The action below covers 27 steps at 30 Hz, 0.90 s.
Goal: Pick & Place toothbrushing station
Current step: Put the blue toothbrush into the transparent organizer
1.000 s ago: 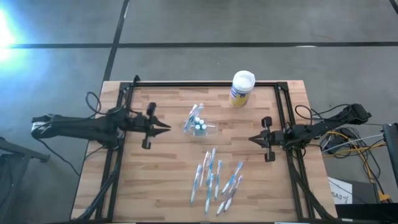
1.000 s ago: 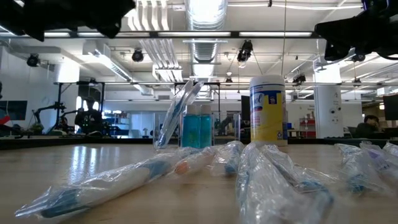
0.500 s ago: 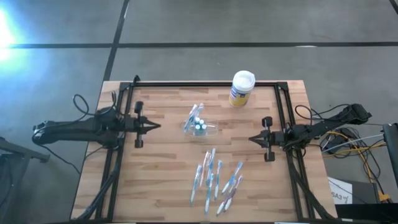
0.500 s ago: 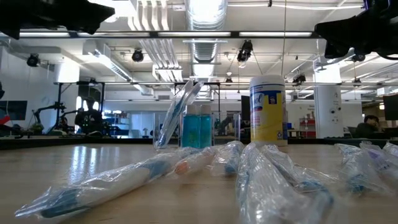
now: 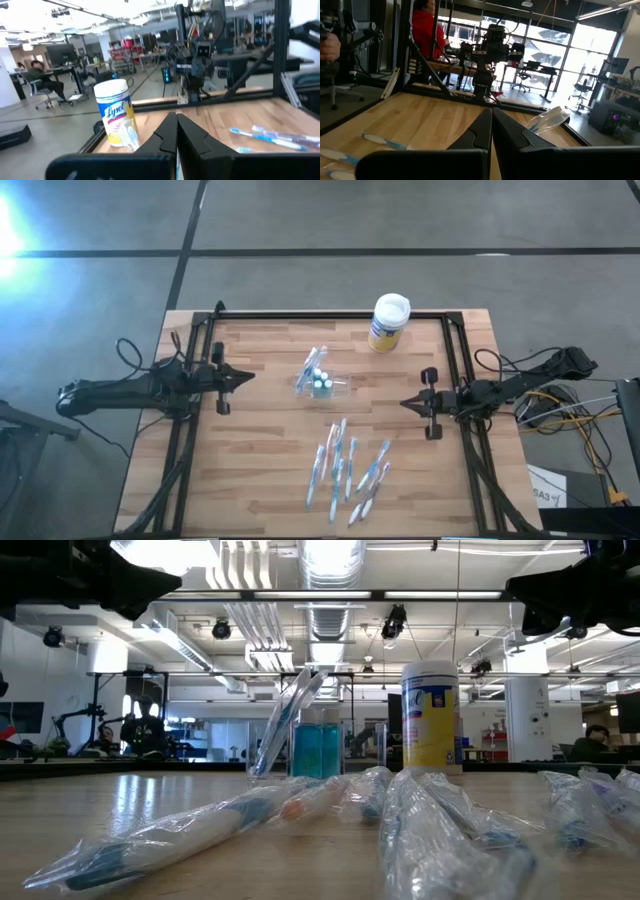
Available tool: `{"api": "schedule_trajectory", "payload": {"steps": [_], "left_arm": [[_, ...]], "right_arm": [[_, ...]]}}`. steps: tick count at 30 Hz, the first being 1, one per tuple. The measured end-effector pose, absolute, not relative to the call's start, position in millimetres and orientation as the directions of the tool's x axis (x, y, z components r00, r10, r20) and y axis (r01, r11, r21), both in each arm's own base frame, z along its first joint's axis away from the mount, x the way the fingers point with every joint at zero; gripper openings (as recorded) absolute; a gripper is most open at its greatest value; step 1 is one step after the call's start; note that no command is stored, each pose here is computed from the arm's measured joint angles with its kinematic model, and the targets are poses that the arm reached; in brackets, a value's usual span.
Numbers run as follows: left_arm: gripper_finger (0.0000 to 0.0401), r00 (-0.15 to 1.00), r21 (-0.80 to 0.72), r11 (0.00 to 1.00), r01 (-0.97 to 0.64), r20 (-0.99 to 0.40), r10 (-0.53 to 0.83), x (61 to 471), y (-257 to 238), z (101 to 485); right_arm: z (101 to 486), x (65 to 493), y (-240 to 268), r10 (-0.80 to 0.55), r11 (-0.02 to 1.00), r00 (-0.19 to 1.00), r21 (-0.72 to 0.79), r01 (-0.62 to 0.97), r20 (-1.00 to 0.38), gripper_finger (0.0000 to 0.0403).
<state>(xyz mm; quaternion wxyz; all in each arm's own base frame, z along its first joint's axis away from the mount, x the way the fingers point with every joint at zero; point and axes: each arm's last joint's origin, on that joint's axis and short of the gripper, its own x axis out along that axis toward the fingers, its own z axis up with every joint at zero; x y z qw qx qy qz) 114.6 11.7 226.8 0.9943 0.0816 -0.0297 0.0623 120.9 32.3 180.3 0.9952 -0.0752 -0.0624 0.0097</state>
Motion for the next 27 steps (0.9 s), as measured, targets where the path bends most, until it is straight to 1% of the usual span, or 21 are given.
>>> {"api": "schedule_trajectory", "payload": {"steps": [5,8,14,19,23,27], "left_arm": [[0.0004,0.989,0.120,0.984,-0.135,0.074,0.127,112,12,206],[0.0003,0.984,0.090,0.982,-0.164,0.080,0.157,110,12,195],[0.0004,0.984,0.072,0.983,-0.171,0.054,0.167,107,12,174],[0.0004,0.984,0.067,0.983,-0.172,0.051,0.169,106,12,173],[0.0006,0.984,0.065,0.983,-0.172,0.052,0.168,106,12,173],[0.0004,0.984,0.053,0.984,-0.171,0.052,0.168,106,12,173]], "right_arm": [[180,121,32,0.029,0.993,0.992,-0.116,-0.015,0.123,0.0008],[179,121,33,0.035,0.996,0.993,-0.091,-0.025,0.114,0.0008],[178,121,33,0.036,0.996,0.994,-0.081,-0.028,0.099,0.0008],[178,121,33,0.037,0.996,0.994,-0.080,-0.029,0.099,0.0008],[178,121,33,0.037,0.999,0.994,-0.041,-0.033,0.105,0.0008],[196,123,33,0.019,1.000,0.989,0.000,-0.019,0.144,0.0008]]}}
